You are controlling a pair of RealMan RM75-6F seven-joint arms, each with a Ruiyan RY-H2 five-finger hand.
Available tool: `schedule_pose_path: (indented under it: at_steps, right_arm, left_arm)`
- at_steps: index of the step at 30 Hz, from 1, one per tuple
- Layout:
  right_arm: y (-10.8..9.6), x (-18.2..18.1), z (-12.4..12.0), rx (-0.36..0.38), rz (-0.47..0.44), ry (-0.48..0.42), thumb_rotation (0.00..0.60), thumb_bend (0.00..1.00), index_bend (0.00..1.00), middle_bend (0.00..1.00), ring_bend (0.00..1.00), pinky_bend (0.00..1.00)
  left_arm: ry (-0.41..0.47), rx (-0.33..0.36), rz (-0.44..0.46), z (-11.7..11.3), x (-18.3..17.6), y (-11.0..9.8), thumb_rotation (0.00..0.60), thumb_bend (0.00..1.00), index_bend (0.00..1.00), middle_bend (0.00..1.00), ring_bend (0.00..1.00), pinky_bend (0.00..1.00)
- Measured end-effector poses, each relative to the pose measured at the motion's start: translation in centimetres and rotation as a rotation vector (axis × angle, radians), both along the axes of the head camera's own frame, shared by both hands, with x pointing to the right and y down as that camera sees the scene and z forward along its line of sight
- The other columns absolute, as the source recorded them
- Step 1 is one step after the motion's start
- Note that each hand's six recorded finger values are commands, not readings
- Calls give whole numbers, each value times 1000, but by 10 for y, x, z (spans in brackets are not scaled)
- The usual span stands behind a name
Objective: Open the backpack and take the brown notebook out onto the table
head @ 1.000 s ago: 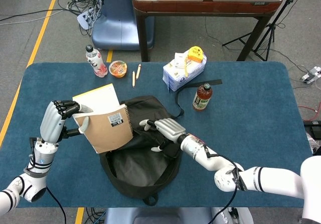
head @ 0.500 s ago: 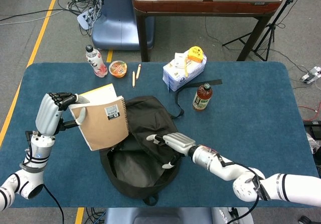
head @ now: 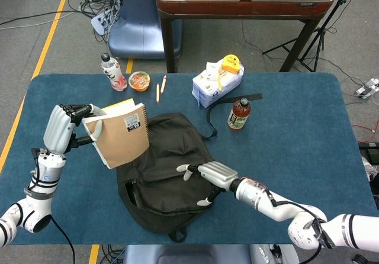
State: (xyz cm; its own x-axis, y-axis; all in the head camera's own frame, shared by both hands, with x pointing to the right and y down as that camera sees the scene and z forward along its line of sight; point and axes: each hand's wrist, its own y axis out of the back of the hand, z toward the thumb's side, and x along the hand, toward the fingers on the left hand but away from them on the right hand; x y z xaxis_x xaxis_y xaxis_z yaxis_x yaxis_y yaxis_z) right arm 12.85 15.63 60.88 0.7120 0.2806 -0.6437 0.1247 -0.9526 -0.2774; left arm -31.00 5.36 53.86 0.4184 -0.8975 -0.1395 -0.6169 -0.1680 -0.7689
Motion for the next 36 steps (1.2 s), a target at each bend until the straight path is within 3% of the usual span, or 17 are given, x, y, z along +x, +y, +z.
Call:
schedule_pose_path:
  at_steps: [5,11,16,20,24,26,29,31,36]
  right_arm:
    - [-14,19,-18,58,48,-3,600,130,126,268,202,312]
    - [-35,46,-40,135,125,2,600,130,126,268,202,312]
    - [-47,65,-50,170,184,14,600,130,126,269,202,312]
    - [-54,76,-54,189,214,22,600,130,126,268,202,312]
    - [-57,84,-54,196,225,39,600,130,126,269,202,312]
    - [-59,87,-54,199,229,46,600,130,126,268,202,312]
    - [-61,91,-54,206,236,57,600,131,126,268,202,312]
    - [-63,95,-55,213,244,66,600,131,126,268,202,312]
    - [-64,110,-55,222,260,109,600,130,126,268,202,312]
  left_arm:
    - [-29,-44,-11,20,0,0,600,465,732,797,722,832]
    - [-106,-30,-40,39,-8,-10,600,465,729,796,722,832]
    - [-239,25,-58,58,-20,-14,600,465,718,792,718,832]
    - [-383,31,-27,85,-22,-1,600,431,673,730,674,828]
    - [-443,-53,10,107,-22,10,580,303,470,528,481,683]
    - [-456,-106,31,113,-20,14,435,249,322,392,351,511]
    - [-441,-217,72,118,-7,27,259,224,182,253,193,281]
    - [-410,-301,99,116,5,37,214,219,124,193,143,240]
    - [-358,-459,137,94,21,58,215,215,111,177,142,239]
